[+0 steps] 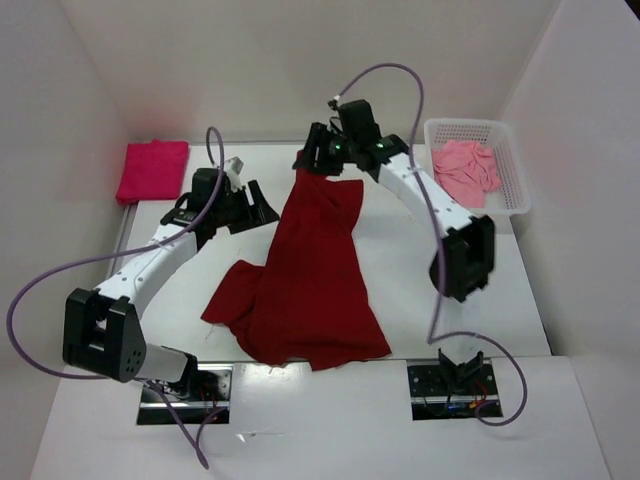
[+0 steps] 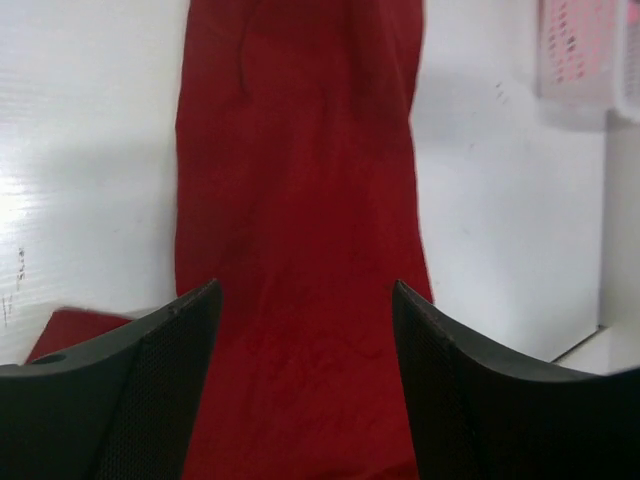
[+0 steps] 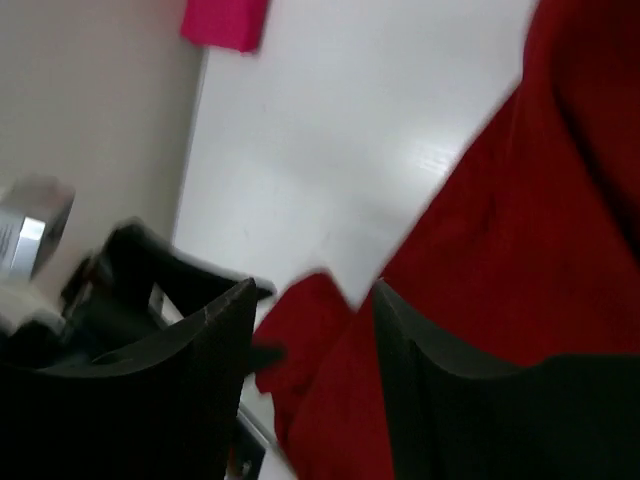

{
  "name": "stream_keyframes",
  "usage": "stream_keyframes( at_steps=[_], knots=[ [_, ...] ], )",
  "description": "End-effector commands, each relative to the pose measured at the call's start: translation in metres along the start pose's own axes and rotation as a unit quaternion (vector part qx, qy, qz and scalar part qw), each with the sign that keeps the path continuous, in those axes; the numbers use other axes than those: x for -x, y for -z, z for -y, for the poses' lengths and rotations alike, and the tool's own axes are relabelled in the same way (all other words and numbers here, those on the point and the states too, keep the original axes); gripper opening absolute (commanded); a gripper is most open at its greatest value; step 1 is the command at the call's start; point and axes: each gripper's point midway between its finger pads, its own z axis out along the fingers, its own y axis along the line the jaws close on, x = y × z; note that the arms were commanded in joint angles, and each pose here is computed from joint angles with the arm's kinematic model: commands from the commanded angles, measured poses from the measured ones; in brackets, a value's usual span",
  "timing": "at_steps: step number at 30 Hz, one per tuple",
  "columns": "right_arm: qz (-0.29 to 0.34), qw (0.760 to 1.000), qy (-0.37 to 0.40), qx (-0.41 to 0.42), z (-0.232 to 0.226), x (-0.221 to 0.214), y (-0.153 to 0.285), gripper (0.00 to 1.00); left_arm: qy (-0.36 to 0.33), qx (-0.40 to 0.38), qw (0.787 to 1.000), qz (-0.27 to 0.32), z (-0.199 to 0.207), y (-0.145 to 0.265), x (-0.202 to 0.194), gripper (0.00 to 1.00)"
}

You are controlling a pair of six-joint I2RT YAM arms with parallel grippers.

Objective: Fold and stack the t-shirts

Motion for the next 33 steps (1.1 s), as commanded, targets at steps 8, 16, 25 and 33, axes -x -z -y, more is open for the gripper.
stream_keyframes(
  at_steps=[8,16,25,33],
  knots=[
    [-0.103,0.993,-0.011,-0.056,0.06,-0.179,0.096,0.02,0.047,0.123,0.99,-0.042,-0.092,0.001,-0.041,0.72],
    [-0.195,0.974,0.114,0.026,-0.033,-0.278,0.07,0.35,0.129,0.051,0.99,-0.01,-0.085,-0.004,0.03,0.7],
    [-0.176,0.956,0.232,0.046,-0.106,-0.33,0.005,0.71,0.256,-0.013,0.962,0.096,-0.117,0.04,0.123,0.7],
    [-0.17,0.935,0.311,0.018,-0.109,-0.361,-0.044,0.8,0.276,-0.005,0.945,0.174,-0.13,0.088,0.141,0.7]
  ],
)
